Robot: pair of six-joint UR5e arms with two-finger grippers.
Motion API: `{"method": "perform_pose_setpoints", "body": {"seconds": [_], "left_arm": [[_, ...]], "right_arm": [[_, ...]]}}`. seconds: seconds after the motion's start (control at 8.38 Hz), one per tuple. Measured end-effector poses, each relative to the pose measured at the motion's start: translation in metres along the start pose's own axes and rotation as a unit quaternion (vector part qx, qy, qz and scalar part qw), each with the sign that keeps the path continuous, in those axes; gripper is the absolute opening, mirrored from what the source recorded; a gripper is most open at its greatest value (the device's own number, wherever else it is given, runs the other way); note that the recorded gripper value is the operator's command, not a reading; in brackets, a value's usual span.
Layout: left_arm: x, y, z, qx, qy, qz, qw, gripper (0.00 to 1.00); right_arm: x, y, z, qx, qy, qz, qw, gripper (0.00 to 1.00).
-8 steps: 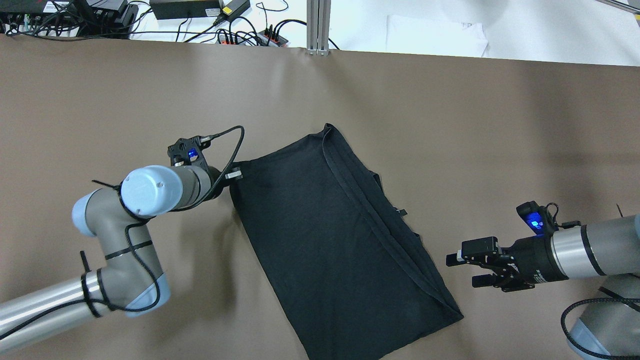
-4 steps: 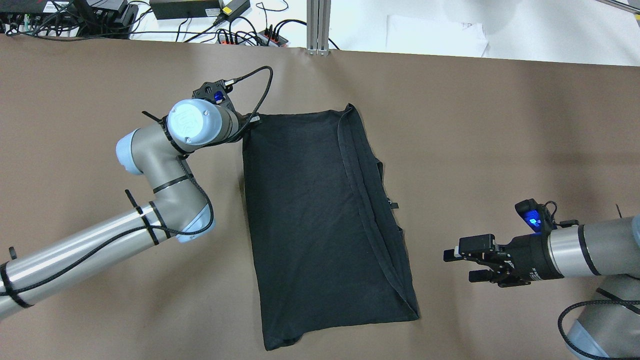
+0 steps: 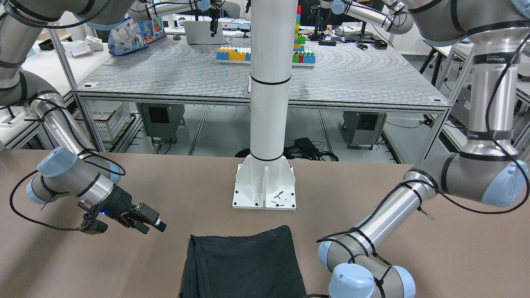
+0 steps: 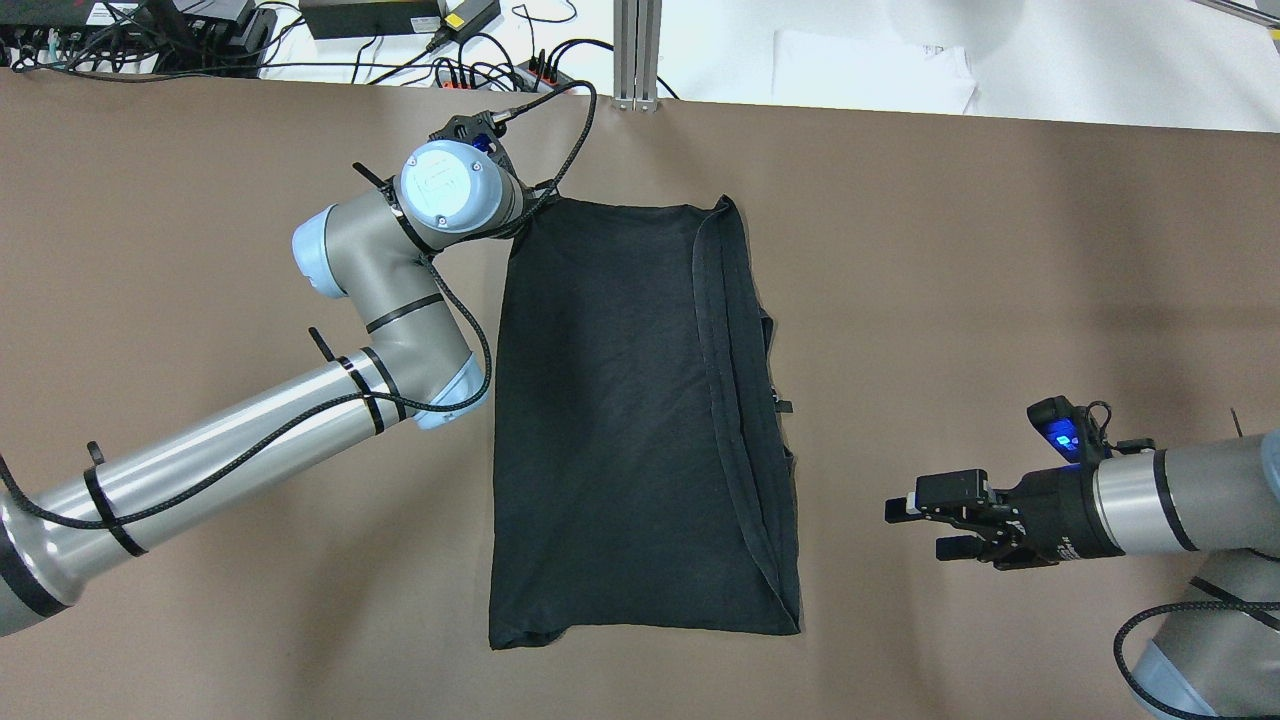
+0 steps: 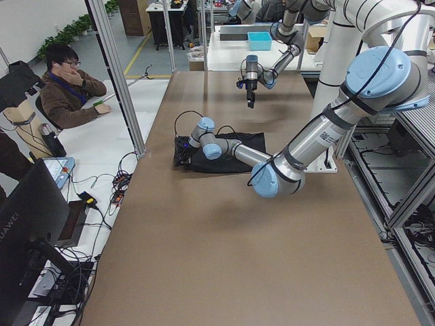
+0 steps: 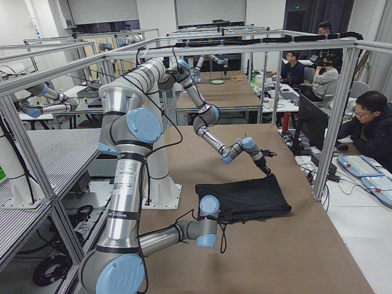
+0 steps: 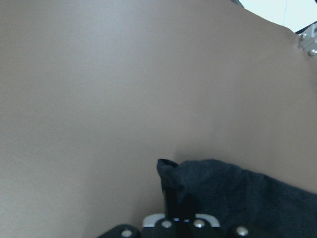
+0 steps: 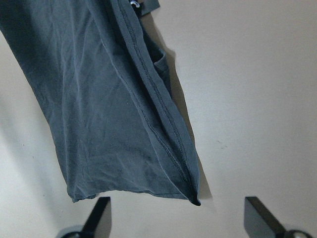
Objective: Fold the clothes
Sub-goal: 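Pull the shirt corner away from the robot with the left gripper, straightening it lengthwise, then release the shirt with the left gripper while the right gripper reaches the shirt's far edge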
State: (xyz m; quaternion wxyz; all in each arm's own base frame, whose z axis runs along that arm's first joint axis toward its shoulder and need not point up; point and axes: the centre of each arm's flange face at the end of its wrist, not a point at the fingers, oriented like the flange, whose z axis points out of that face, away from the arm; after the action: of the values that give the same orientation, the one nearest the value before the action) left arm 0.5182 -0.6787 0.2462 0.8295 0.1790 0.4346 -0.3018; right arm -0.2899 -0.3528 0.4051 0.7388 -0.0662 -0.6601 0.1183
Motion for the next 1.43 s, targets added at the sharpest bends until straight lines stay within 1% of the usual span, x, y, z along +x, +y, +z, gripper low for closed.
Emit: {"method": "perform_pose_setpoints", "body": {"seconds": [0.12, 0.48, 0.6, 0.72, 0.84, 0.96, 1.07, 1.31, 1.43], "left_arm": [[0.005, -0.001, 0.002, 0.002, -0.001, 0.001, 1.0, 0.99], [0.007, -0.011, 0.002, 0.014, -0.005, 0.007, 0.9999, 1.0], [0.011, -0.032, -0.005, 0.019, -0.002, 0.013, 0.9997, 1.0], [0.012, -0.053, -0.012, 0.017, 0.001, 0.027, 0.9995, 1.0], [0.012, -0.066, -0.018, 0.012, 0.004, 0.043, 0.999, 1.0], [0.011, -0.073, -0.021, 0.006, 0.007, 0.056, 0.9984, 1.0], [0.005, -0.073, -0.025, -0.006, 0.014, 0.073, 0.9972, 1.0], [-0.038, -0.071, -0.042, -0.027, 0.036, 0.128, 0.9907, 1.0], [-0.066, -0.072, -0.051, -0.031, 0.041, 0.151, 0.9872, 1.0]], "right_arm": [[0.0, 0.0, 0.0, 0.0, 0.0, -0.011, 0.9999, 0.94], [-0.002, -0.006, -0.003, 0.007, -0.001, -0.068, 0.9976, 0.94], [-0.011, -0.012, -0.003, 0.015, -0.002, -0.089, 0.9959, 0.94], [-0.03, -0.023, 0.001, 0.029, 0.005, -0.11, 0.9935, 0.94], [-0.056, -0.037, 0.013, 0.05, 0.024, -0.129, 0.9901, 0.94], [-0.086, -0.052, 0.029, 0.077, 0.056, -0.148, 0.9845, 0.94], [-0.117, -0.064, 0.048, 0.099, 0.084, -0.162, 0.9782, 0.94], [-0.168, -0.093, 0.088, 0.147, 0.131, -0.183, 0.9633, 0.94], [-0.185, -0.113, 0.109, 0.172, 0.152, -0.195, 0.9535, 0.94]]}}
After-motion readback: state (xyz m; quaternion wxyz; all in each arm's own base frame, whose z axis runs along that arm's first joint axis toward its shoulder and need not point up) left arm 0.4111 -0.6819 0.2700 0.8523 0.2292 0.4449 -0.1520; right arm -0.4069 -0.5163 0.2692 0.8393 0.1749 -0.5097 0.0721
